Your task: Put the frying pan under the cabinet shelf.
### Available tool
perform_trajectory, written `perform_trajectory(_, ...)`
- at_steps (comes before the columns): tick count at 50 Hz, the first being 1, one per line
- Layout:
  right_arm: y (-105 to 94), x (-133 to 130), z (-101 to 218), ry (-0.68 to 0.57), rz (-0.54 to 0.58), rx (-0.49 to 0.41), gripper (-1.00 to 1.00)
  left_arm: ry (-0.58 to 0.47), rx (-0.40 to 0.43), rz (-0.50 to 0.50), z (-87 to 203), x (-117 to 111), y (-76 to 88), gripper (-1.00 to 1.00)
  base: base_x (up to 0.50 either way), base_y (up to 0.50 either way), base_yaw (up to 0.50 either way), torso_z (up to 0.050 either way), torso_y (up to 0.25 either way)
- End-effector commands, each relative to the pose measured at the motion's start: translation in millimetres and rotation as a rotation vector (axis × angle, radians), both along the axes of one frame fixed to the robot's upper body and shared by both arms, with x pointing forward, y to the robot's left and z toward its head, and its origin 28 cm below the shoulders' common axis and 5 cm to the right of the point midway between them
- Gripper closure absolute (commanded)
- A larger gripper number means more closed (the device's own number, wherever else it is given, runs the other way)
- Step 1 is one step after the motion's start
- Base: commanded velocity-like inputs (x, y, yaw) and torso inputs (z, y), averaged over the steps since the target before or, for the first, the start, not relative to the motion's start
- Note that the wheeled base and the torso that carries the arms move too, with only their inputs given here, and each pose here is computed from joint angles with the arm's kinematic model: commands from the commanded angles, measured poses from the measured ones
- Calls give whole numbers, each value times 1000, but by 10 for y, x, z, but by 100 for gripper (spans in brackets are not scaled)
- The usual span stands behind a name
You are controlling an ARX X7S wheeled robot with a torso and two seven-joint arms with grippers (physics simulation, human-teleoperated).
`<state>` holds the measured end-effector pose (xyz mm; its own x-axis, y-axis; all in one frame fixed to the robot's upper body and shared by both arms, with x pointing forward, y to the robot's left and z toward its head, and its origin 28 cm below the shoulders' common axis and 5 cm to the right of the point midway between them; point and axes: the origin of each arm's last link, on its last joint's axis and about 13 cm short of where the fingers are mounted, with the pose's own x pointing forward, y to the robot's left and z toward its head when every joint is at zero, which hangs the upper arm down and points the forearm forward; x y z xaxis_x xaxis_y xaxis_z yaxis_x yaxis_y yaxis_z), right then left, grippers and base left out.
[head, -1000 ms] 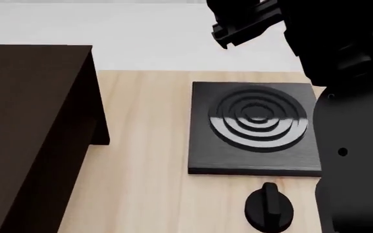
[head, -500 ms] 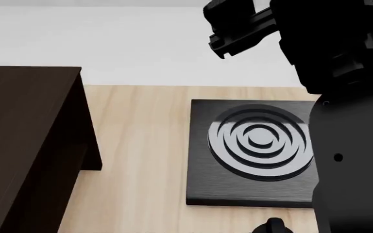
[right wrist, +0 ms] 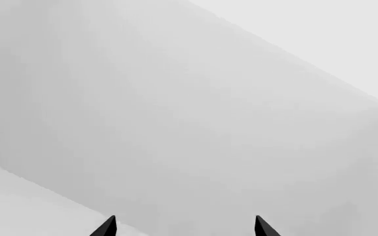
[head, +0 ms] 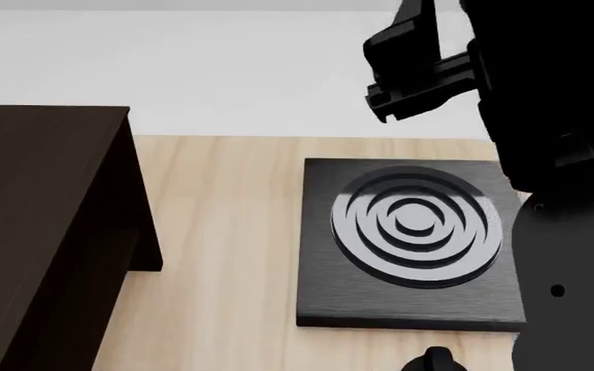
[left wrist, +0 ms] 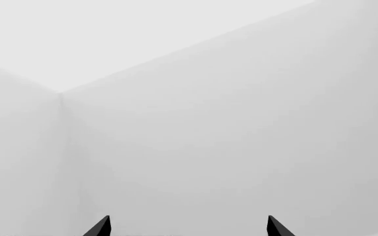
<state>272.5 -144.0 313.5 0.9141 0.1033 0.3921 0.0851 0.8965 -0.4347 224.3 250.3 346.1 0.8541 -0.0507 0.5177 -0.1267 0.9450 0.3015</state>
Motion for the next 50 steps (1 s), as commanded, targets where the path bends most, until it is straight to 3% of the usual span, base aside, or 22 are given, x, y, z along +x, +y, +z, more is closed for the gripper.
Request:
perform_trajectory(1,-118,-174,-153,34,-62,68,-100,-2,-13,14,-15,31,18,-100,0,0,0,0,0)
perform_trajectory(21,-332,-594,-298,76,-188,120,-100,-22,3,2,109,14,-21,-100,0,0,0,0,0)
perform_trajectory(28,-421,-700,-444,103,-241,195,-100,-17,5,-2,76,30,-22,-100,0,0,0,0,0)
perform_trajectory(50,-640,-988,-821,198,-388,249,-100,-28,17,-5,109,32,-46,-100,0,0,0,0,0)
